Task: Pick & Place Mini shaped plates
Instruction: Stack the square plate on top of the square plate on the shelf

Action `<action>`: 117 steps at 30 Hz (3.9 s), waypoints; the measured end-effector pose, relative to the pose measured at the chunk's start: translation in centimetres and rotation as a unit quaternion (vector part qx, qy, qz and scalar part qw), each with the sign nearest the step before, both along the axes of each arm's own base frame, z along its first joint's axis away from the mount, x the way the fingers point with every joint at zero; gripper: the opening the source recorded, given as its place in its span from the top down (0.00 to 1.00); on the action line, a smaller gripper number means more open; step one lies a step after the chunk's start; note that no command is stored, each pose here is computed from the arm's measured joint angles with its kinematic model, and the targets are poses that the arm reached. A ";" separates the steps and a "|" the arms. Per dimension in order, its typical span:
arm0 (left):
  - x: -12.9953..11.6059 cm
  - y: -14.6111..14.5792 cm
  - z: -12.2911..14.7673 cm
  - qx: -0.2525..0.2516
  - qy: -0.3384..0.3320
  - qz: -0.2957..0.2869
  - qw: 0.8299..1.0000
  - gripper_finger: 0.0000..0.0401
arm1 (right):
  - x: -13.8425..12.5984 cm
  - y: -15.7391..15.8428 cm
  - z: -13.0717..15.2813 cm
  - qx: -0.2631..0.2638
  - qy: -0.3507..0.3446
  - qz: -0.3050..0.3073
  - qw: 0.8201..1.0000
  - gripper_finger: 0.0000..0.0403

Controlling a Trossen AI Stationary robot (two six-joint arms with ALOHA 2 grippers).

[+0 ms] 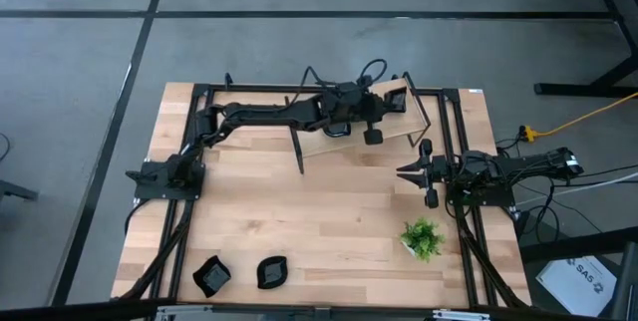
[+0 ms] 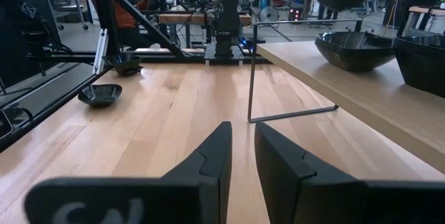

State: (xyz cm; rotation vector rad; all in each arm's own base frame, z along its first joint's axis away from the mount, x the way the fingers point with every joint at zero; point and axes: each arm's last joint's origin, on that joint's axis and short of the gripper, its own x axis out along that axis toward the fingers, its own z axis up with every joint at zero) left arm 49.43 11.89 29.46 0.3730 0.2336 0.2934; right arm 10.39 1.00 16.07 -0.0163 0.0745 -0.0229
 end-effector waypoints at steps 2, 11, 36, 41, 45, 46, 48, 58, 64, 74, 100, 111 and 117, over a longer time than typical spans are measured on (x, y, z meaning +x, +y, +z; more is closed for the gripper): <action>0.1 0.1 -0.1 0.003 -0.003 0.011 1.000 0.99 | 0.0 0.0 0.0 0.000 0.000 0.000 1.000 0.84; -0.1 -0.3 1.3 0.026 0.077 0.069 0.994 0.99 | 0.0 0.0 0.0 0.000 0.000 0.000 1.000 0.84; -15.4 -7.7 5.4 -0.005 0.182 -0.053 0.982 0.99 | 0.0 0.0 0.0 0.000 0.000 0.000 1.000 0.84; -19.8 -11.0 3.8 -0.037 0.160 -0.141 0.976 0.99 | 0.0 0.0 0.0 0.000 0.000 0.000 1.000 0.84; -22.4 -13.1 3.1 -0.059 0.142 -0.196 0.968 0.99 | 0.0 0.0 0.0 0.001 -0.002 0.000 1.000 0.84; -22.8 -13.6 2.7 -0.063 0.141 -0.204 0.967 0.99 | 0.0 0.0 0.1 0.002 -0.007 0.000 1.000 0.84; -23.4 -14.6 2.3 -0.066 0.132 -0.220 0.964 0.99 | 0.0 0.0 0.4 0.020 -0.022 0.001 1.000 0.84; -24.6 -17.2 0.8 -0.049 0.107 -0.287 0.951 0.99 | 0.5 0.5 5.3 -0.009 -0.084 0.069 0.994 0.84; -23.8 -16.8 0.6 -0.073 0.093 -0.282 0.952 0.99 | 4.1 1.0 9.1 -0.048 -0.027 0.082 0.995 0.84; -21.9 -14.8 -0.8 -0.247 0.088 -0.176 0.949 0.99 | 13.7 3.1 13.5 -0.192 0.035 0.212 0.958 0.83; -22.5 -16.0 -1.9 -0.358 0.161 -0.205 0.897 0.99 | 24.4 3.7 15.2 -0.229 0.167 0.186 0.941 0.59; -22.3 -15.9 -1.7 -0.302 0.149 -0.220 0.916 0.99 | 24.6 3.9 15.1 -0.216 0.154 0.219 0.939 0.65; -22.3 -15.9 -1.6 -0.265 0.151 -0.238 0.922 0.99 | 25.2 3.9 14.6 -0.215 0.151 0.219 0.940 0.66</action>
